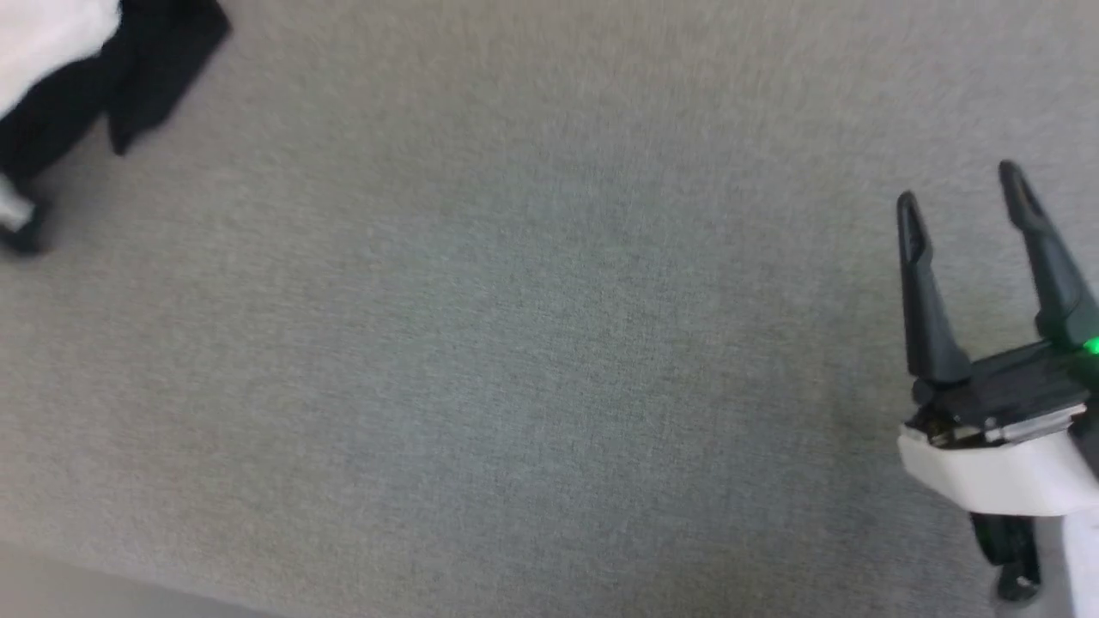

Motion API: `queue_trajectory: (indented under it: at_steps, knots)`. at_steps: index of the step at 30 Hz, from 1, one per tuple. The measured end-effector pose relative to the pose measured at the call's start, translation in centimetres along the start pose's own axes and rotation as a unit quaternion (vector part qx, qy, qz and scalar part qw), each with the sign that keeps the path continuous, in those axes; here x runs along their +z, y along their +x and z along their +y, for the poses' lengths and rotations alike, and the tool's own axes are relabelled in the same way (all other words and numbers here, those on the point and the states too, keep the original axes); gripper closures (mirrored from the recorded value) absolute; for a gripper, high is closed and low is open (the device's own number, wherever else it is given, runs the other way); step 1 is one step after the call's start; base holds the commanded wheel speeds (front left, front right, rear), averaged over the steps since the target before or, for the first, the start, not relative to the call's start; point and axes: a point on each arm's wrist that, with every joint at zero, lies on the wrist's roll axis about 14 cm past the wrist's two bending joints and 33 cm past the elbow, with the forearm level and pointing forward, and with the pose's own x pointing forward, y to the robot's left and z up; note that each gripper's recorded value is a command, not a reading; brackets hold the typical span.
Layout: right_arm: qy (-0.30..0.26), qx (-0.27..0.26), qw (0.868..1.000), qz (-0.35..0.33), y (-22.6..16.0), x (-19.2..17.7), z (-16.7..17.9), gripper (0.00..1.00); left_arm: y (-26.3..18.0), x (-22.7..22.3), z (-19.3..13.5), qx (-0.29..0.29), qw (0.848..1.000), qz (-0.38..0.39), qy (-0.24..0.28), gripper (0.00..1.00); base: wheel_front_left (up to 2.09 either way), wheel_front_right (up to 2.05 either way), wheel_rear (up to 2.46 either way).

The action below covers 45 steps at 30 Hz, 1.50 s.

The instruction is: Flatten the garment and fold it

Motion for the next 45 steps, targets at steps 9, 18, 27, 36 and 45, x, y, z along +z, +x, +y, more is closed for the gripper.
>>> queue_trajectory:
  at_steps: [9, 18, 27, 36, 45]
  knots:
    - [0.005, -0.027, 0.999, -0.022, -2.4, 4.7, 0.8, 0.00, -10.8, 11.4, -5.2, -0.057, 0.979, -0.162, 0.111, 1.00, 0.00, 0.00, 0.00]
    - [-0.002, -0.065, 0.997, -0.040, -5.8, 8.2, 0.4, 0.00, -20.5, 17.7, -15.4, -0.140, 0.918, -0.291, 0.229, 1.00, 0.00, 0.00, 0.00]
    - [-0.020, -0.142, 0.989, -0.027, -11.2, 9.3, -2.9, 0.00, -25.7, 17.6, -29.1, -0.310, 0.834, -0.361, 0.279, 1.00, 0.00, 0.00, 0.00]
    - [-0.030, -0.206, 0.978, -0.027, -14.8, 10.1, -5.8, 0.00, -24.1, 4.5, -41.1, -0.496, 0.765, -0.275, 0.305, 1.00, 0.00, 0.00, 0.00]
    - [-0.025, -0.209, 0.978, -0.005, -13.9, 8.3, -6.7, 0.00, -19.0, -14.5, -45.1, -0.571, 0.762, -0.045, 0.302, 1.00, 0.00, 0.00, 0.00]
